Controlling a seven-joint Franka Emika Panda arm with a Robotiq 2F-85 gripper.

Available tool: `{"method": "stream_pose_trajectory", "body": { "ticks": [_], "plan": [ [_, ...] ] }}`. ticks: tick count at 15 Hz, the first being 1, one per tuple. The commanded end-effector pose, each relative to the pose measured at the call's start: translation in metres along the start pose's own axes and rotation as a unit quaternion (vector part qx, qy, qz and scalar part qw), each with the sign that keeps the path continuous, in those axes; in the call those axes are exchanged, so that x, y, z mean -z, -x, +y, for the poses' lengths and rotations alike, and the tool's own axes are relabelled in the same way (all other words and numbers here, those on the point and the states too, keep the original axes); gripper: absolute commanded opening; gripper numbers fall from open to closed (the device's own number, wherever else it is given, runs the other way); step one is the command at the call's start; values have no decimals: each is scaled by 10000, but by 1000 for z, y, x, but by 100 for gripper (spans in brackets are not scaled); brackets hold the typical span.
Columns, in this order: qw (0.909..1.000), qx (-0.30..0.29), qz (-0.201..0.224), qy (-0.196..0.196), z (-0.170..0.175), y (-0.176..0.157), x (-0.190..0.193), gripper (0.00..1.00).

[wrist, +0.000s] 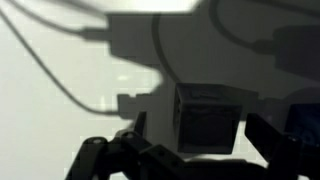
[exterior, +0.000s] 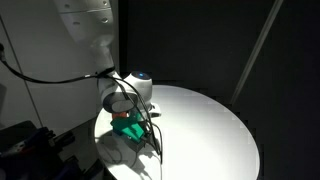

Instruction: Put the grey block on top of the yellow block on the pile

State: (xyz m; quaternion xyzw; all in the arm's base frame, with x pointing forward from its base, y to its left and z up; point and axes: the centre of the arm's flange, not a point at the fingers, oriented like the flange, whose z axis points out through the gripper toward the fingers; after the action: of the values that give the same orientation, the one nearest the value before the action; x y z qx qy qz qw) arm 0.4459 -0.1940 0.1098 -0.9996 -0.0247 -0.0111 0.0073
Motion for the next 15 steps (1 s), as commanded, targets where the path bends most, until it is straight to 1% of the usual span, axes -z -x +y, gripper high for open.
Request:
{"method": "stream_pose_trajectory", "body": {
  "ticks": [1, 15],
  "plan": [
    [10000, 13, 58, 76, 5, -6, -4, 100],
    [9999, 68, -24, 99, 7, -7, -16, 100]
  ]
}}
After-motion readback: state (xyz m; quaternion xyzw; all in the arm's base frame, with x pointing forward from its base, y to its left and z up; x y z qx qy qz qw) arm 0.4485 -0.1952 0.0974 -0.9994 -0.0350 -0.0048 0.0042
